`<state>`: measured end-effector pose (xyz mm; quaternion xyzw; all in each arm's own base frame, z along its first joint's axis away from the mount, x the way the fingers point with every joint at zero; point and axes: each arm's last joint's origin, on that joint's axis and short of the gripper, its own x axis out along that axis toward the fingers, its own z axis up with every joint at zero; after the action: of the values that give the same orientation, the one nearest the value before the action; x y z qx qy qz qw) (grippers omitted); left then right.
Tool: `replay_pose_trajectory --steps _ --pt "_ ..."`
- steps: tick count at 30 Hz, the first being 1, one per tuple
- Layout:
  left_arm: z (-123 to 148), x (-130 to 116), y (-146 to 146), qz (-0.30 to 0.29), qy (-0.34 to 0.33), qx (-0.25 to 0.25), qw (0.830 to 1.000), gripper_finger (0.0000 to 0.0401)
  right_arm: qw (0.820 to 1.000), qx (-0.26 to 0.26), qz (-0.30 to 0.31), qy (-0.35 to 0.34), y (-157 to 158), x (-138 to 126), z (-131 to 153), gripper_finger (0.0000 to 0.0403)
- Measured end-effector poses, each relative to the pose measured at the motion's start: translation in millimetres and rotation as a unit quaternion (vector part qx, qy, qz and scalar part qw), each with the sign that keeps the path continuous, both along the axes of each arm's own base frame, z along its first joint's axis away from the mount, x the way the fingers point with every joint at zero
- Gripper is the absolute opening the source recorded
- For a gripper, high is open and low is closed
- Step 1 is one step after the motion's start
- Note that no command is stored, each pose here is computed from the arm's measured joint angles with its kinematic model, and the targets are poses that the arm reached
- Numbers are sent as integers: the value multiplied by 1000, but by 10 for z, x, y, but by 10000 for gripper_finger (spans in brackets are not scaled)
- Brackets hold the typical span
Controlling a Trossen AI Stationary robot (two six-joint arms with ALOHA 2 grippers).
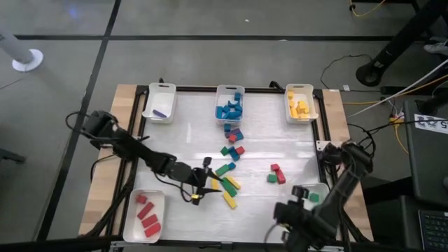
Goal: Sort blocks
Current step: Put the green block into the bottom right white bin, then put the yellow block into the top right white bin
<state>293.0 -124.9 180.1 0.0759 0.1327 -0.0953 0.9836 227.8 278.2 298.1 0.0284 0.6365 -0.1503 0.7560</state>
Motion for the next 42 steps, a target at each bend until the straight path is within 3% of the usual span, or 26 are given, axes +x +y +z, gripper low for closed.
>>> replay_pose_trajectory --steps 5,11,15,25,32,42 --pt "-155 145 10 -21 26 -1 999 166 998 -18 25 50 172 -337 -235 42" --pt "-223 274 10 -27 28 26 999 166 989 -27 -10 147 243 -681 -536 42" --pt "-199 363 17 -30 16 53 998 166 984 -52 -21 169 229 -816 -686 47" --pt "-288 565 230 -11 51 104 993 166 977 -94 -29 189 114 -866 -895 66" --pt "-308 613 409 -30 71 72 994 166 976 -99 -34 190 101 -867 -908 104" --pt "-399 581 481 -51 122 74 989 166 976 -99 -39 188 101 -867 -908 169"
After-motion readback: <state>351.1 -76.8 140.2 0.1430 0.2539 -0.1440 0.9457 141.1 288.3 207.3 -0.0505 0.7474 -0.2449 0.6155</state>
